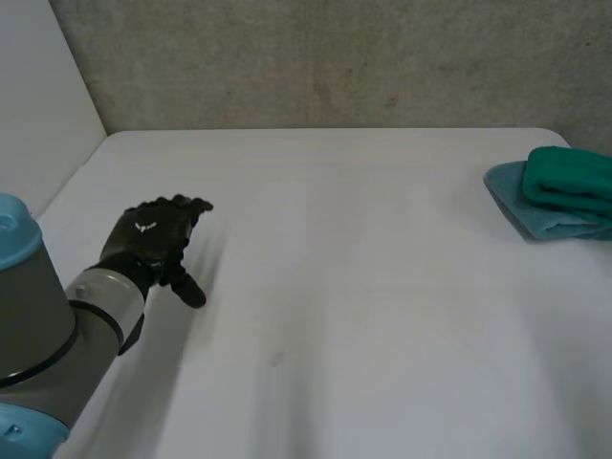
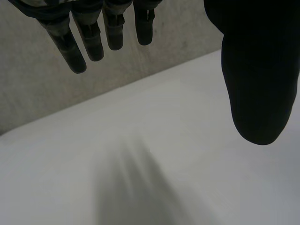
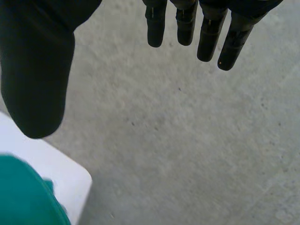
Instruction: Fold the laundry.
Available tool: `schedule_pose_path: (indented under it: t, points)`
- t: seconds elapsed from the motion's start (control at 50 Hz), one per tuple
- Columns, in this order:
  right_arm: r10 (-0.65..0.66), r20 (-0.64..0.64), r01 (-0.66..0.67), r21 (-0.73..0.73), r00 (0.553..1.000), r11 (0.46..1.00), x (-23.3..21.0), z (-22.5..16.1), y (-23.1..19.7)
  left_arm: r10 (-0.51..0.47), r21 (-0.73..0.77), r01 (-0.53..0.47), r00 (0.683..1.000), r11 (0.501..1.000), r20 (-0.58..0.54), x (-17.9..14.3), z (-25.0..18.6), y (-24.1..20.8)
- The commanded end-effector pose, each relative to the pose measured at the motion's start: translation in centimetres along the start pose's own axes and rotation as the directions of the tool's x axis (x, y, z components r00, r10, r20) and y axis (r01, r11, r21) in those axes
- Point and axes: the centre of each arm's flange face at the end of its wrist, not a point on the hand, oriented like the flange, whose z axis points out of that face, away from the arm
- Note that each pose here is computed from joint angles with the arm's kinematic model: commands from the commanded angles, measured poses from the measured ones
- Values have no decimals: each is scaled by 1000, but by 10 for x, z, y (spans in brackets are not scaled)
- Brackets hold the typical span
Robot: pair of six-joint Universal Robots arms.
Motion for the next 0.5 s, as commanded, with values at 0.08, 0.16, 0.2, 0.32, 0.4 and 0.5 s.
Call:
schedule_pose_path:
  t: [0.08,0.16,0.2,0.32,0.4,0.5]
  points:
    - [202,193,-206,3,960,979,-136,-61,-85,-17,219,15,1000,976,10,-3,-5,-67]
    - [274,274,-269,-57,922,961,-179,-96,-94,-45,279,43,999,959,-1,-3,-6,-87]
    - [291,315,-281,-77,903,957,-201,-123,-102,-59,293,58,998,954,-5,-4,-6,-94]
    - [301,357,-280,-112,884,954,-246,-174,-94,-78,279,77,997,957,-6,-7,-8,-101]
    - [293,390,-269,-114,873,956,-264,-204,-84,-85,259,85,996,962,-12,-5,-7,-100]
    - [283,430,-264,-104,858,959,-280,-224,-70,-88,258,87,996,962,-8,-6,-6,-101]
